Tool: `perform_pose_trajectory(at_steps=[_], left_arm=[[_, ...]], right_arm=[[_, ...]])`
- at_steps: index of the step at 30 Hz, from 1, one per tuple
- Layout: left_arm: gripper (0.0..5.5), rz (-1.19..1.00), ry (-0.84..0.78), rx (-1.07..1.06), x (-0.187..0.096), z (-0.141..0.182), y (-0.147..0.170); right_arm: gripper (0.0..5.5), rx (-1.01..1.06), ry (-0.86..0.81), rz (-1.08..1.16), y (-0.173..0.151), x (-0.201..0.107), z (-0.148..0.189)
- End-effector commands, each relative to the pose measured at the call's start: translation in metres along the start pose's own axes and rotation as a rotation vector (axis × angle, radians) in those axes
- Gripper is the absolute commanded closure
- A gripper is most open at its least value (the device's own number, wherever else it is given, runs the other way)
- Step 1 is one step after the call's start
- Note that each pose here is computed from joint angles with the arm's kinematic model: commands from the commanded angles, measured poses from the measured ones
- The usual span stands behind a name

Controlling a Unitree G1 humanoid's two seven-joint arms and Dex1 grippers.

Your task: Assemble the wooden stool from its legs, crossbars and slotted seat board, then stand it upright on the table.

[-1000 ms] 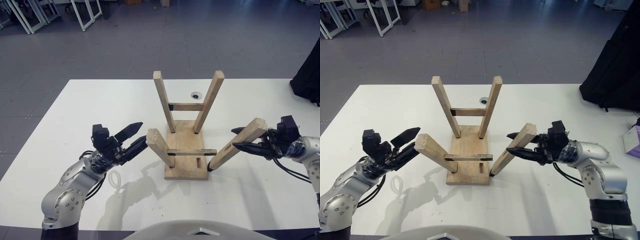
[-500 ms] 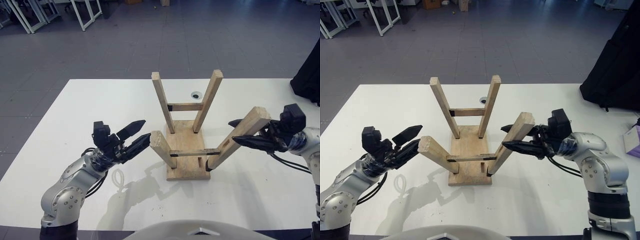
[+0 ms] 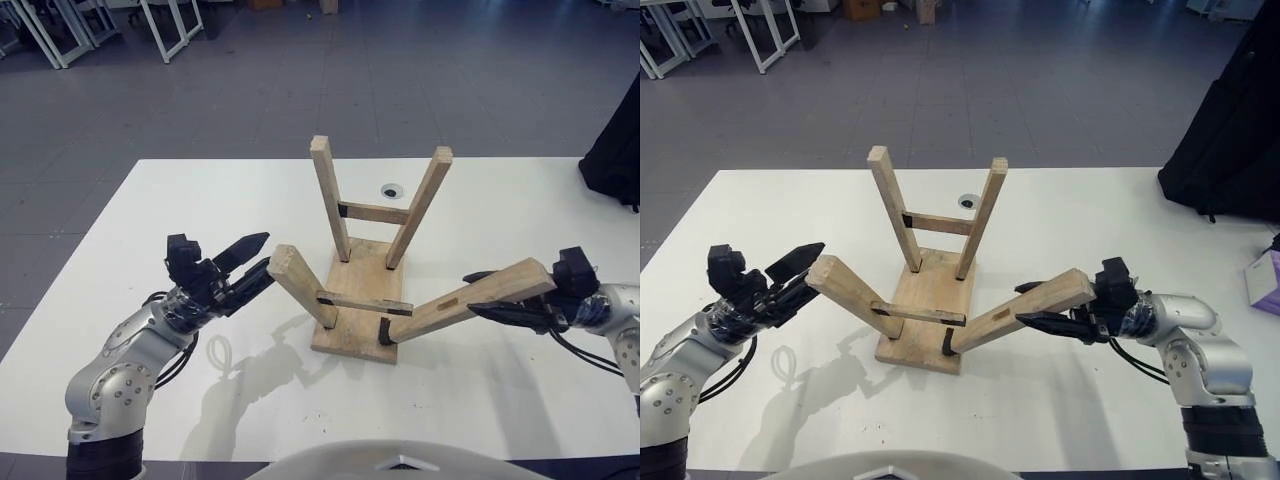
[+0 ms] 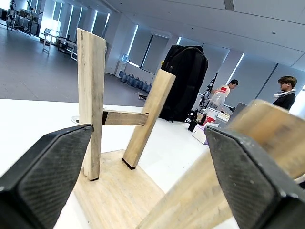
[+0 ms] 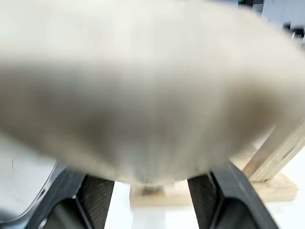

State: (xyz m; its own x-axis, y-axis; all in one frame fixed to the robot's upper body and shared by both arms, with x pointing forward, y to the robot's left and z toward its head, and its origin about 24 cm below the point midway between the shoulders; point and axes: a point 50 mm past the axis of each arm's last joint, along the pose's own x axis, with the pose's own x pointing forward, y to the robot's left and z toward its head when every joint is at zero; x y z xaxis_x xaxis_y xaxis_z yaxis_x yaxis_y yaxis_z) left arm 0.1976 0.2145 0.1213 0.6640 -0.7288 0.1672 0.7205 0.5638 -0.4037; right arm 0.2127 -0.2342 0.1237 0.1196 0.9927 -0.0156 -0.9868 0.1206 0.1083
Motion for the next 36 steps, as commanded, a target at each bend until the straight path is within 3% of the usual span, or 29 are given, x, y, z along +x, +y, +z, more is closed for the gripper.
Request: perform_pose_trajectory(at_steps=[1,9,12,22,29,36], left_arm=[[1.18,0.006,0.011,0.006,0.000,-0.002,-0.001],[1.18,0.011,0.016,0.011,-0.001,-0.008,-0.009],[1.18,0.021,0.021,0.009,-0.002,-0.010,-0.011],[1.18,0.037,0.048,0.009,-0.004,-0.016,-0.015],[1.18,0.049,0.086,0.029,-0.004,-0.020,-0.016],[1.18,0.059,0.092,0.021,-0.003,-0.027,-0.013]], right_arm=[[3.49,-0.039,0.092,0.026,-0.005,0.005,0.007],[3.50,-0.172,0.216,0.014,-0.004,0.029,0.054],[3.50,-0.257,0.335,0.085,0.008,0.037,0.050],[3.50,-0.081,0.373,0.001,0.006,0.026,0.035],[3.50,-0.174,0.456,0.054,0.019,0.043,0.026],[3.50,-0.051,0.444,0.027,0.018,0.055,0.017]])
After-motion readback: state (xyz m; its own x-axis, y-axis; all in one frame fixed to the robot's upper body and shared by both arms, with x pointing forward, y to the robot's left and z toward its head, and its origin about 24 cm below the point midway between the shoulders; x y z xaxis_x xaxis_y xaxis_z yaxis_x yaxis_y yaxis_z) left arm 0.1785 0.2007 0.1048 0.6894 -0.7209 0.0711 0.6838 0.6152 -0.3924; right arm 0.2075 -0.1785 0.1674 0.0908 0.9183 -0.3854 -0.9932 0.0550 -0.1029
